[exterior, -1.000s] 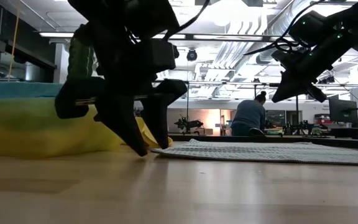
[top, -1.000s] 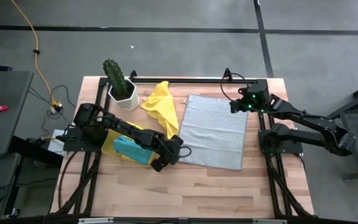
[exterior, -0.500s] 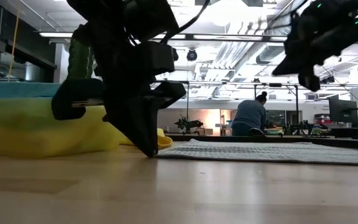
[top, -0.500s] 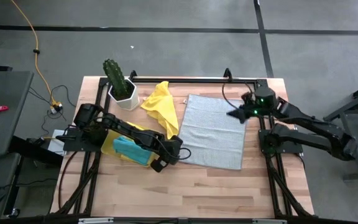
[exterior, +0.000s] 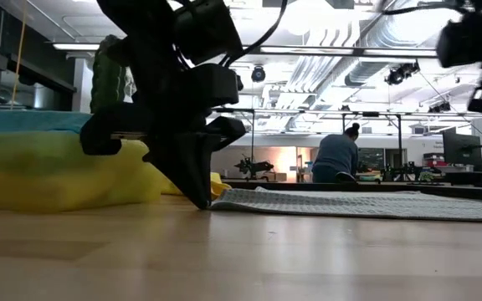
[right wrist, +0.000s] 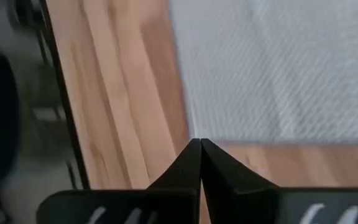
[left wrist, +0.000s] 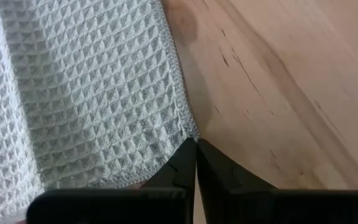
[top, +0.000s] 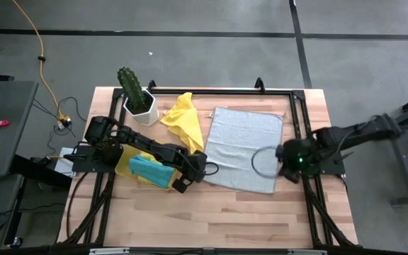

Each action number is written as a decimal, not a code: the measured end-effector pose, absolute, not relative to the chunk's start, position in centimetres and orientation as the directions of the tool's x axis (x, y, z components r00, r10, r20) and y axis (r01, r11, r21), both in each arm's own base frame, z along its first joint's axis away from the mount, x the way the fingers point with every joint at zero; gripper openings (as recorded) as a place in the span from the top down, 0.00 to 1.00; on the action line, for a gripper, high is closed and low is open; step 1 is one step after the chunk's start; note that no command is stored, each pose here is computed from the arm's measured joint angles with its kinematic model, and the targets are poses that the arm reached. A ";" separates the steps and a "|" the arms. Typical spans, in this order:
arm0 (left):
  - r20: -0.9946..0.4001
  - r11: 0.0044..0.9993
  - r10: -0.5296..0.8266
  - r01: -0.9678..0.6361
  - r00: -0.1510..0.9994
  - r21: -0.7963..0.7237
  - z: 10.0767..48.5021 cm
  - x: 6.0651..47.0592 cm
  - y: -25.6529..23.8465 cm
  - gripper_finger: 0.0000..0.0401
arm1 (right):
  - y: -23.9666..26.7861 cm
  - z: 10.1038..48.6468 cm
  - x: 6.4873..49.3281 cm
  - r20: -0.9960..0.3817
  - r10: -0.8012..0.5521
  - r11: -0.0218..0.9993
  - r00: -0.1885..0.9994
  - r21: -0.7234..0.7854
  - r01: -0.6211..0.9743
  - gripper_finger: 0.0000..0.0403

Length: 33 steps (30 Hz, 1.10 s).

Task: Fold microfiber towels
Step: Fold the gray microfiber towel

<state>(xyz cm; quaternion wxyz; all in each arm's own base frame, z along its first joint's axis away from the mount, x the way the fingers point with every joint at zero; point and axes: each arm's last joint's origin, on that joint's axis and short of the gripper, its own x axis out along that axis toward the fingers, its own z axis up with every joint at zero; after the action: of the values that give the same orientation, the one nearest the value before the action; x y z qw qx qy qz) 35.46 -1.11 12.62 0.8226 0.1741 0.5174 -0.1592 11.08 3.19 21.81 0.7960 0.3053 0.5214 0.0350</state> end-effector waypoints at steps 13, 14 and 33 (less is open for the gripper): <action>-0.906 0.916 -0.104 0.394 0.411 0.074 12.6 35.4 -1.4 1.00 | 9.6 18.1 14.3 -0.868 0.412 0.907 0.278 0.419 -0.036 0.68; -0.906 0.916 -0.106 0.395 0.410 0.072 12.6 35.4 -1.5 1.00 | 9.9 17.7 14.5 -0.877 0.396 0.916 0.271 0.399 -0.047 0.64; -0.903 0.911 -0.148 0.411 0.403 0.033 12.6 35.4 -2.0 1.00 | 13.0 13.8 15.3 -0.942 0.265 0.964 0.208 0.258 -0.060 0.66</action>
<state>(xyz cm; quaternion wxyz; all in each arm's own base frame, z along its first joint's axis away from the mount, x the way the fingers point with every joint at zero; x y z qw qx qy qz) 35.36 -2.02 12.60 0.8279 0.1262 0.5197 -0.1688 15.29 13.04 13.83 0.7728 0.0825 0.6204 0.1049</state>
